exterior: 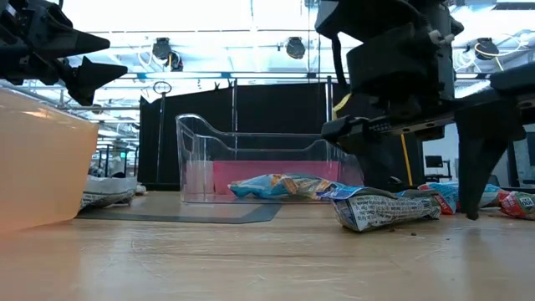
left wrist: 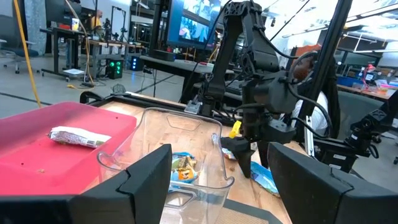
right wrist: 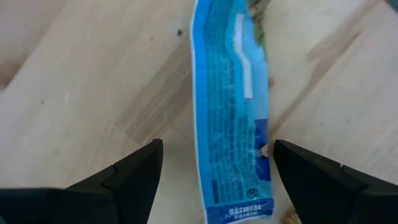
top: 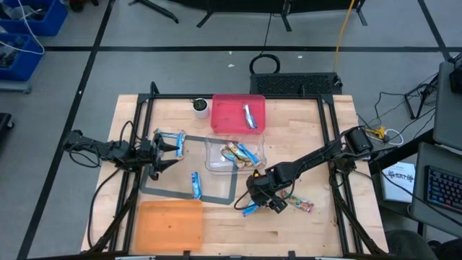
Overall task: Pick and place Granola Bars by type
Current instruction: Put the bottom blue granola bar into the red bin
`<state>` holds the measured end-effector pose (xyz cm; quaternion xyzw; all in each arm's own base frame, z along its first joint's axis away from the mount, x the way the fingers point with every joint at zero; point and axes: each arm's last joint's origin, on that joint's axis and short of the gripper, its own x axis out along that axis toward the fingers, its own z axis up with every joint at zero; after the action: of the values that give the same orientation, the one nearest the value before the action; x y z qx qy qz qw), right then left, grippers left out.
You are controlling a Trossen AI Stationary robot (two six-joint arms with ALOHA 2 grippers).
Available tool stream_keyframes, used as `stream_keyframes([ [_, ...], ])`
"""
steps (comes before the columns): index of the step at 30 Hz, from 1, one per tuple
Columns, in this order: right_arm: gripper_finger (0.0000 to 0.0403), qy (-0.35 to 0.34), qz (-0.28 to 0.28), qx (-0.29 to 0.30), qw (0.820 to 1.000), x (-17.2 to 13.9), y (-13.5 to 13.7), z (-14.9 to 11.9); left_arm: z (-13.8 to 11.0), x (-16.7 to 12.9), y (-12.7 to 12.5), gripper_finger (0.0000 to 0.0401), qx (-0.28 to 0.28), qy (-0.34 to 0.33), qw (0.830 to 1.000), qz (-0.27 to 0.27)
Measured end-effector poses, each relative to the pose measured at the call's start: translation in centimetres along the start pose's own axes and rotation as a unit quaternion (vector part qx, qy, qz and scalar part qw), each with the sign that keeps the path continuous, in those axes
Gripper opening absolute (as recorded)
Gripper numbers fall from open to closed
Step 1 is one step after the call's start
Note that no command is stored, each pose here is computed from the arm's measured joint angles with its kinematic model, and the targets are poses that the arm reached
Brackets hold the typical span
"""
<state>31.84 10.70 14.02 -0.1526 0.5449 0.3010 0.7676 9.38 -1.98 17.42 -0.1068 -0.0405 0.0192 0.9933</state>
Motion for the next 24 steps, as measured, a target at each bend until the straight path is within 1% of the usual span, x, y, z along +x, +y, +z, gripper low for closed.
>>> stream_keyframes([
  [4, 0.0277, 0.003, -0.002, -0.002, 1.000, 0.12, 0.07, -0.22, -0.01, 0.00, 0.00, 0.0269, 0.000, 0.000, 1.000, 0.000],
  [7, 0.0248, -0.002, -0.004, 0.000, 1.000, 0.14, 0.03, -0.14, -0.01, 0.00, 0.00, 0.0269, 0.000, 0.000, 1.000, 0.000],
  [10, 0.0205, -0.010, -0.006, -0.004, 1.000, 0.17, -0.02, 0.00, -0.01, 0.00, 0.00, 0.0269, 0.000, 0.000, 1.000, 0.000],
  [17, 0.0087, -0.020, -0.008, -0.020, 1.000, 0.20, -0.07, 0.18, -0.01, 0.00, 0.00, 0.0269, 0.000, 0.000, 1.000, 0.000],
  [20, 0.0050, -0.022, -0.008, -0.019, 1.000, 0.15, -0.13, 0.19, 0.00, 0.00, 0.00, 0.0269, 0.000, 0.000, 1.000, 0.000],
  [22, 0.0032, -0.022, -0.009, -0.014, 1.000, 0.11, -0.25, 0.17, 0.00, 0.00, 0.00, 0.0269, 0.000, 0.000, 1.000, 0.000],
  [24, 0.0019, -0.023, -0.010, 0.004, 1.000, 0.07, -0.42, 0.12, -0.01, 0.00, 0.00, 0.0269, 0.000, 0.000, 1.000, 0.000],
])
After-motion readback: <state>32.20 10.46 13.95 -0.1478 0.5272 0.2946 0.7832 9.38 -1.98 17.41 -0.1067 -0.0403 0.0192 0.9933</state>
